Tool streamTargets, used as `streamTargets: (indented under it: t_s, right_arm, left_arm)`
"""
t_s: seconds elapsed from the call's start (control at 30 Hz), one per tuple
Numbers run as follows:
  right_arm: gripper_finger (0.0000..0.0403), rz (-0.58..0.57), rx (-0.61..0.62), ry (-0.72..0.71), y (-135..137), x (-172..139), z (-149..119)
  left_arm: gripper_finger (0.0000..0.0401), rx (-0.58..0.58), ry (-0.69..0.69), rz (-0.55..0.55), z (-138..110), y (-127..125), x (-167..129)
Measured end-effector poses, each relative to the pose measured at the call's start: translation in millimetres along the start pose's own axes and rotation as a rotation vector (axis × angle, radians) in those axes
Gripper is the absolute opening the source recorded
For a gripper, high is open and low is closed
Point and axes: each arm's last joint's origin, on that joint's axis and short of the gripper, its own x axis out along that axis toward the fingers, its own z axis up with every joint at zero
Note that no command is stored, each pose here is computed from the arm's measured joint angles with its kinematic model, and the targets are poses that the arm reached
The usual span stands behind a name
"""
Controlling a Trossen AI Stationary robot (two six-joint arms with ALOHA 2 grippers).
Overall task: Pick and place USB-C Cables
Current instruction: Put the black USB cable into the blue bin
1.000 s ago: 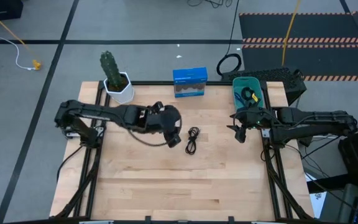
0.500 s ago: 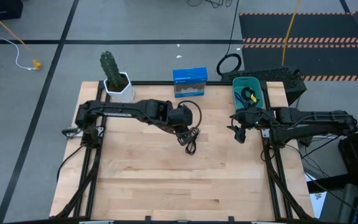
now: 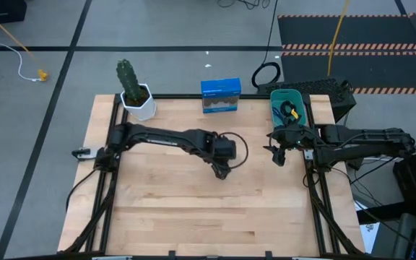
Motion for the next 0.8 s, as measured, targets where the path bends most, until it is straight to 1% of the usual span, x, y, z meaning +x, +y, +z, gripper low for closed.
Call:
streamTargets:
  t_s: [0.2, 0.3, 0.47, 0.6, 0.8]
  right_arm:
    - [0.0230, 0.000, 0.000, -0.001, 0, 0, 0]
    - [0.0230, 0.000, 0.000, 0.000, 0, 0, 0]
    - [0.0230, 0.000, 0.000, 0.000, 0, 0, 0]
    - [0.0230, 0.000, 0.000, 0.000, 0, 0, 0]
    - [0.0230, 0.001, 0.000, 0.000, 0, 0, 0]
  left_arm:
    - [0.0205, 0.030, 0.073, 0.027, -5, -6, 34]
    - [0.0205, 0.038, 0.091, 0.036, -7, -8, 44]
    - [0.0205, 0.040, 0.088, 0.026, -8, -13, 52]
    - [0.0205, 0.036, 0.058, 0.004, -5, -15, 52]
    - [0.0205, 0.028, 0.049, -0.002, -5, -16, 52]
